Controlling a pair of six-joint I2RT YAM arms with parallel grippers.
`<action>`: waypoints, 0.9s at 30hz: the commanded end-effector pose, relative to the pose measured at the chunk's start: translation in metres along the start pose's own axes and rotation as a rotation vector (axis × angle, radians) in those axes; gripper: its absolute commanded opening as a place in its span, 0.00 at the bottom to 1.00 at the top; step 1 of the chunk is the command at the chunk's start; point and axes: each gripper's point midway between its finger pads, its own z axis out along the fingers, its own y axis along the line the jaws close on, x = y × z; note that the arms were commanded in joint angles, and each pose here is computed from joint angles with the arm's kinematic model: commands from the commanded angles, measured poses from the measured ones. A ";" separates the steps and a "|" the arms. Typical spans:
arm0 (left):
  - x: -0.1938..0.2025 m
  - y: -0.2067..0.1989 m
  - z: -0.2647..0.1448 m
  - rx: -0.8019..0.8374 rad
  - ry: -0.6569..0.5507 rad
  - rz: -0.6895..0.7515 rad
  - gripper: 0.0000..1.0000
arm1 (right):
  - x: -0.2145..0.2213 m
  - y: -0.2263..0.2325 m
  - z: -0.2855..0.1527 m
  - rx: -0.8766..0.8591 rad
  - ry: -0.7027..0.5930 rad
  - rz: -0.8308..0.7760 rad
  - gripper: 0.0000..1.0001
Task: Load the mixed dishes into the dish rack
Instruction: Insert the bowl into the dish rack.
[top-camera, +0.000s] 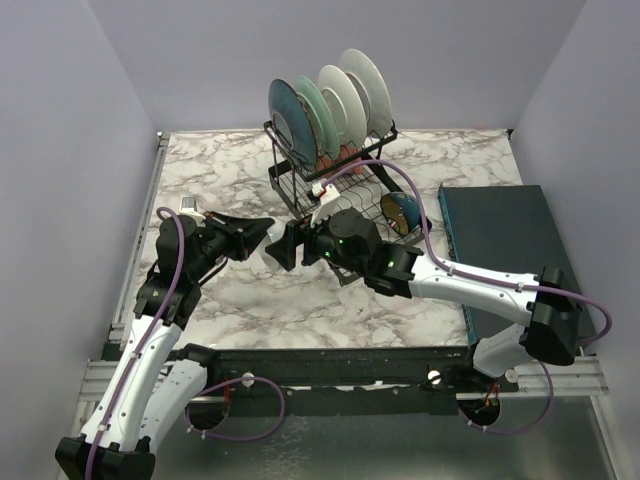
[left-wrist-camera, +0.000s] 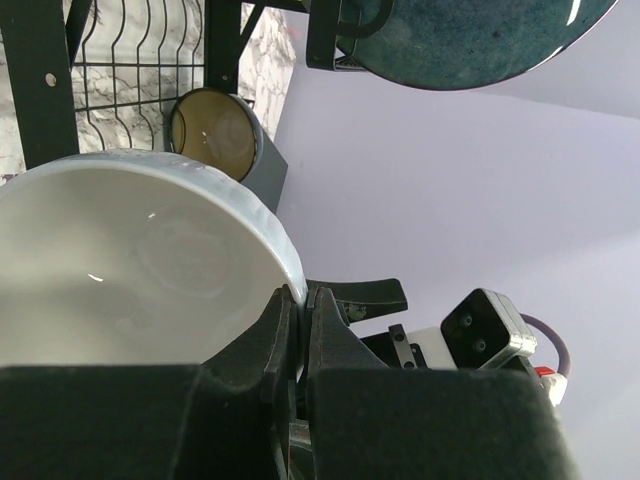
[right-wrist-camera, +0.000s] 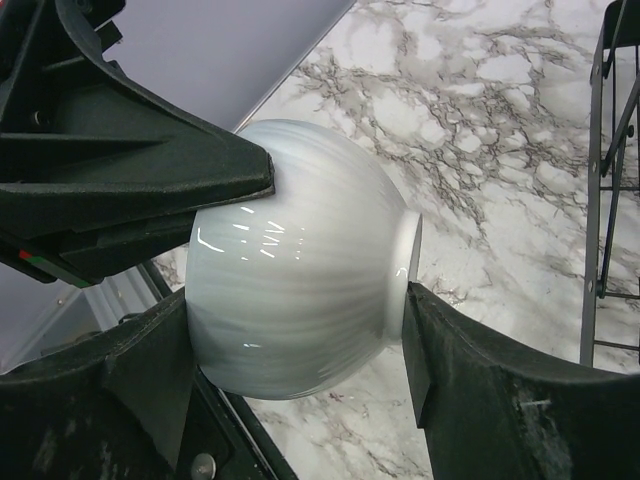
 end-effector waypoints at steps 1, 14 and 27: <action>0.000 -0.015 -0.003 0.035 -0.005 0.010 0.00 | -0.006 -0.006 -0.006 0.046 -0.037 0.018 0.42; 0.002 -0.001 0.007 -0.013 0.027 0.053 0.31 | -0.016 -0.019 -0.020 0.108 -0.064 -0.016 0.20; 0.004 0.015 0.016 -0.059 0.060 0.108 0.41 | -0.024 -0.056 -0.041 0.249 -0.034 -0.130 0.14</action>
